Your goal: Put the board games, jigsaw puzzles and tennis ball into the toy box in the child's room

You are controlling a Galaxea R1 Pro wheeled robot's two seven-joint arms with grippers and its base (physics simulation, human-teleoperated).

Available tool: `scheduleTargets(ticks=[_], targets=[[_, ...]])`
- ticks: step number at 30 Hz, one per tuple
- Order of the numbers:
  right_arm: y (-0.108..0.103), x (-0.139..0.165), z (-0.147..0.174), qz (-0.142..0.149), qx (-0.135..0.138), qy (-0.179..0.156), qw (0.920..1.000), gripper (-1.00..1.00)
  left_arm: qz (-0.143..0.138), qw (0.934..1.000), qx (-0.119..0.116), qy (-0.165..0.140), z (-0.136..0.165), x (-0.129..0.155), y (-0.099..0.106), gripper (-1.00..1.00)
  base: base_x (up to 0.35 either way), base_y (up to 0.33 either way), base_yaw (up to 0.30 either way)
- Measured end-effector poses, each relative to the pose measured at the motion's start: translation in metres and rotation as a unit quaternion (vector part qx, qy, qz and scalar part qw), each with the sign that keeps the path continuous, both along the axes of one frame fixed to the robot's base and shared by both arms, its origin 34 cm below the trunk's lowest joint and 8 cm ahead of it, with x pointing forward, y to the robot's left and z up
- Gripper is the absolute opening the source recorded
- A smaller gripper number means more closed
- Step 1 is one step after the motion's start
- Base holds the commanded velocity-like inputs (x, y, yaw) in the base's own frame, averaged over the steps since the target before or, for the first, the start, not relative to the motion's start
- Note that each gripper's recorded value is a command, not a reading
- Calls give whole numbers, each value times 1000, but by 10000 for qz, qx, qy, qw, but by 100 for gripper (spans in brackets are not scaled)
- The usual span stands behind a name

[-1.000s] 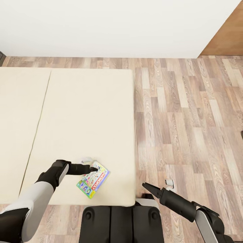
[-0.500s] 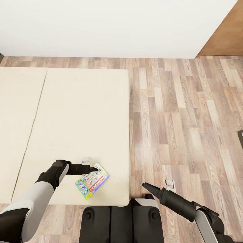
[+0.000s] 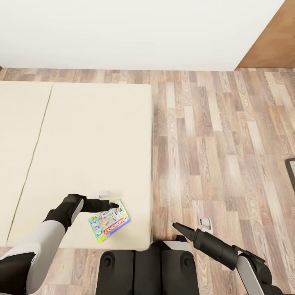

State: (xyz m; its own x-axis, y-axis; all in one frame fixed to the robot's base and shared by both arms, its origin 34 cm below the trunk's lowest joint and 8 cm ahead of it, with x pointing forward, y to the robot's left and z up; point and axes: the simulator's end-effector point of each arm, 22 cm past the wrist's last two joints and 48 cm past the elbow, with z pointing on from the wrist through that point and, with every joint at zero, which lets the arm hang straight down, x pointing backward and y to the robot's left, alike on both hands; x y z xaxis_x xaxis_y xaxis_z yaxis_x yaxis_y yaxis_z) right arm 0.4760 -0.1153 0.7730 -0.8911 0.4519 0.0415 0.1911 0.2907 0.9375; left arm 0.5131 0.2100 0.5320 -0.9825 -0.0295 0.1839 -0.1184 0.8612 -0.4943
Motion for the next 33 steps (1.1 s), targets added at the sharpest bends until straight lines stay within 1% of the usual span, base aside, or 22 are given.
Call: scheduleTargets(ticks=[4, 10, 14, 21, 27, 33], targets=[[0, -1, -1, -3, 4, 16, 10000, 100, 0, 10000, 0, -4, 0, 0, 0, 100, 0, -181, 0], [0, -1, -1, -4, 7, 24, 10000, 100, 1, 10000, -5, -13, 0, 1, 0, 100, 0, -64, 0], [0, -1, -1, 0, 3, 26, 10000, 100, 5, 10000, -4, -14, 0, 1, 0, 100, 0, -198, 0], [0, -1, -1, 2, 3, 25, 10000, 100, 13, 10000, -10, -15, 0, 1, 0, 100, 0, -41, 0], [0, -1, -1, 2, 2, 24, 10000, 100, 13, 10000, -5, -16, 0, 1, 0, 100, 0, -162, 0], [0, -1, -1, 2, 3, 25, 10000, 100, 13, 10000, 2, -15, 0, 1, 0, 100, 0, -36, 0]])
